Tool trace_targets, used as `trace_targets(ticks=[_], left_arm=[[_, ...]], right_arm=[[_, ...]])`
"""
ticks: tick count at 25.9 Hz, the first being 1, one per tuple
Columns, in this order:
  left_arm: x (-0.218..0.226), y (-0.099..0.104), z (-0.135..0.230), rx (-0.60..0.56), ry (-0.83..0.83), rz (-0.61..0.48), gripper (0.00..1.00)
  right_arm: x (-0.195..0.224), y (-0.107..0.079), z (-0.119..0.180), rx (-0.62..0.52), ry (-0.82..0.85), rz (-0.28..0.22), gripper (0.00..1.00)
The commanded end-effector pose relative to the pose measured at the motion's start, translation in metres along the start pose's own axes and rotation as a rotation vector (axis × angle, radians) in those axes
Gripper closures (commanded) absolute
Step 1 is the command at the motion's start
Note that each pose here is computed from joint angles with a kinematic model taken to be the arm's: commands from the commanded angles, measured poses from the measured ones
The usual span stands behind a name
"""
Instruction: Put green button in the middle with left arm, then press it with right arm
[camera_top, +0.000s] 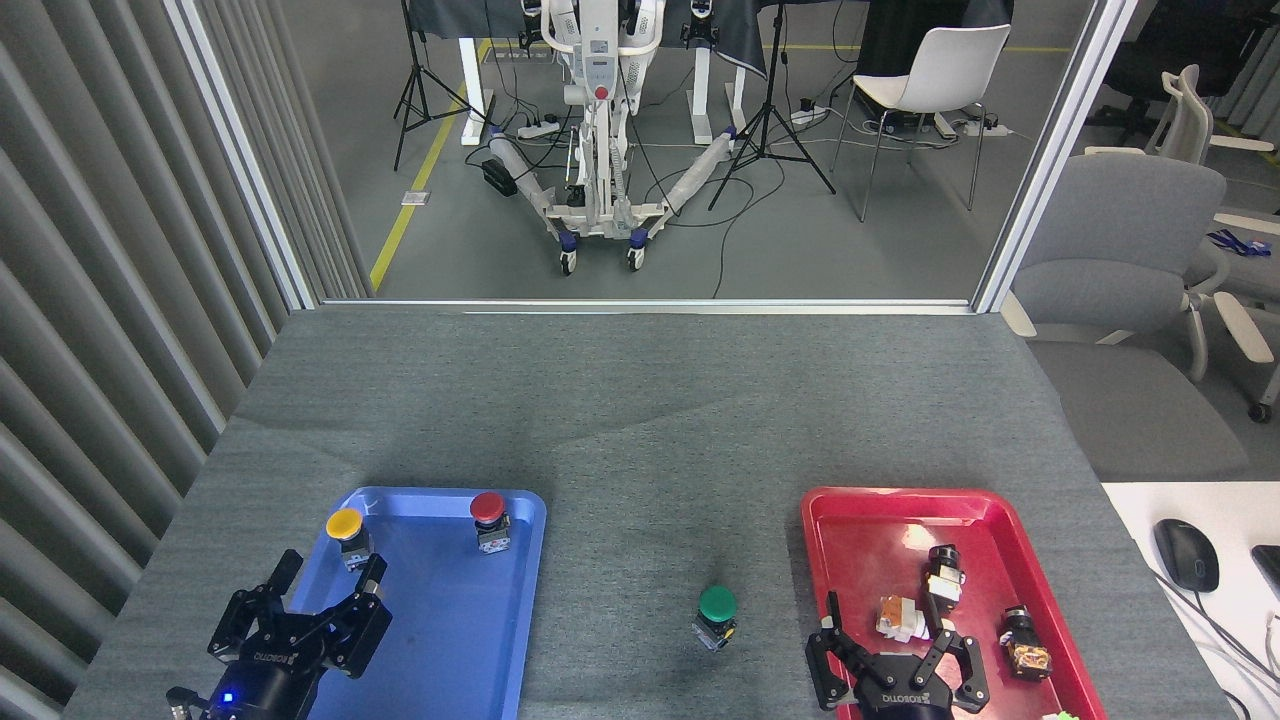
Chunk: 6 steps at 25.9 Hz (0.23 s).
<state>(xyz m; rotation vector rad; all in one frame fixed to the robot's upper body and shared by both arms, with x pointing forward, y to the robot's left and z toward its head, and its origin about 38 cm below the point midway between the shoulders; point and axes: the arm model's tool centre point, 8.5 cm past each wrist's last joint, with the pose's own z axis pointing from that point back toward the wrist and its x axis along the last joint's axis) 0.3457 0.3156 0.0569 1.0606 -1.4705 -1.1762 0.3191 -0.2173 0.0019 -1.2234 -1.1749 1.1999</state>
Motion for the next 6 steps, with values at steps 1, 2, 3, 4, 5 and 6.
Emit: trace_targets(ticks=[1,2,3,4,5,6], left_arm=[[-0.001,-0.004,0.004,-0.013,-0.003,-0.001,0.01],[-0.001,-0.005,0.006,-0.017,-0.010,0.000,0.01],[-0.001,-0.006,0.008,-0.022,-0.010,-0.002,0.01],[-0.002,-0.007,0.011,-0.024,-0.007,-0.001,0.01],[-0.002,-0.010,0.015,-0.030,-0.005,0.000,0.01],[-0.003,-0.012,0.018,-0.035,0.000,0.001,0.01]], right_arm=[[0.001,0.001,0.001,0.009,-0.032,-0.002,0.00],[0.001,0.001,0.001,0.009,-0.035,-0.001,0.00],[0.001,0.001,0.001,0.009,-0.035,-0.001,0.00],[0.001,0.001,0.001,0.009,-0.035,-0.001,0.00],[0.001,0.001,0.000,0.008,-0.035,-0.003,0.00],[0.001,0.001,0.001,0.009,-0.035,-0.002,0.00]])
